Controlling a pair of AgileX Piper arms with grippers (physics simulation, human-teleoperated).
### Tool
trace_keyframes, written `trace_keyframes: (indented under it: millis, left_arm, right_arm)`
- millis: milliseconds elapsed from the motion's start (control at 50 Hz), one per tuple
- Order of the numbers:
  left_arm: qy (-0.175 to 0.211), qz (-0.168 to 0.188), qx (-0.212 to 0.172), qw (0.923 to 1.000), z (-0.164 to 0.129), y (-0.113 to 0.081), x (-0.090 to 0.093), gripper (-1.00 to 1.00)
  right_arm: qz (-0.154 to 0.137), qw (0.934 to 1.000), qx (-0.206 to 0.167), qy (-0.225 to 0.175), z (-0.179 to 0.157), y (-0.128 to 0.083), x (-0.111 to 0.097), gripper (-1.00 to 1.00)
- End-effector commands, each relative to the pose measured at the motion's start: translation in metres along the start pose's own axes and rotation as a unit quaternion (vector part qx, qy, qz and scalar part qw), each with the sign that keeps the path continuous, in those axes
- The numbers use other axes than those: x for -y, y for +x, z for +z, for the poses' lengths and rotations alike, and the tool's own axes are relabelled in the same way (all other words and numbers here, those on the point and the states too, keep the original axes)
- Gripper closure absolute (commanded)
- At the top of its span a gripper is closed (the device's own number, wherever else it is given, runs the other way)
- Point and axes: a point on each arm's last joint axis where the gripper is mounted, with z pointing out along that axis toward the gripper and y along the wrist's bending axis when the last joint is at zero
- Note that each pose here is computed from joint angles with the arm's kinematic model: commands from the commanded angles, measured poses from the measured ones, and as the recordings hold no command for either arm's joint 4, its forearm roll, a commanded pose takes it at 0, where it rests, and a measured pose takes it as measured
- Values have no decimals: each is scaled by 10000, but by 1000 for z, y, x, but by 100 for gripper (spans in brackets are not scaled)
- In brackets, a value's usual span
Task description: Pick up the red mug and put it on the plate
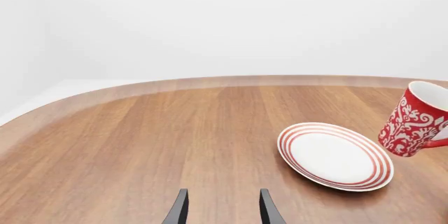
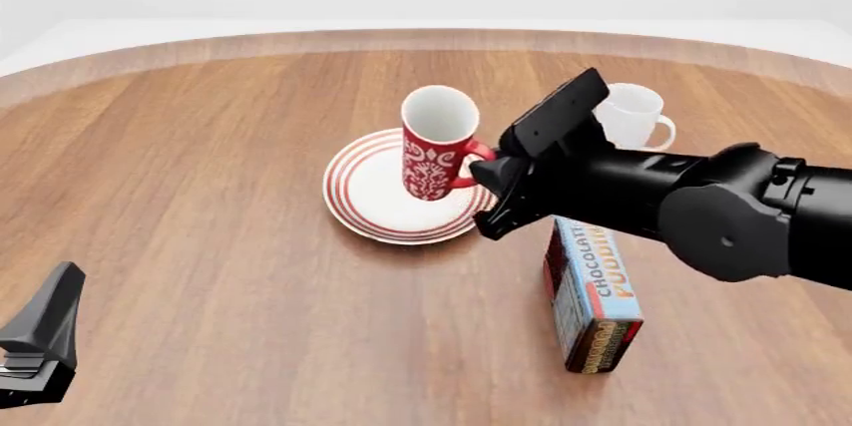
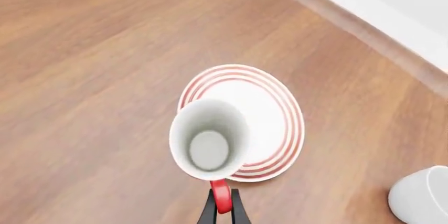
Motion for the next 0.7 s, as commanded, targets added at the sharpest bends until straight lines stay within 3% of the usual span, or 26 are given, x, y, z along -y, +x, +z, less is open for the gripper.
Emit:
trace_keyframes:
  millis: [20, 420, 700]
  left_arm:
    - [0, 0, 0, 10000, 0, 0, 0, -100]
    - [0, 0, 0, 10000, 0, 0, 0, -100]
    - [0, 0, 0, 10000, 0, 0, 0, -100]
  right_arm:
    - [-3, 9999, 105, 58, 18, -11, 5, 100]
    - [-131, 9997, 37, 178, 49, -10, 15, 100]
    - [-18, 9995, -15, 311, 67, -6, 26, 100]
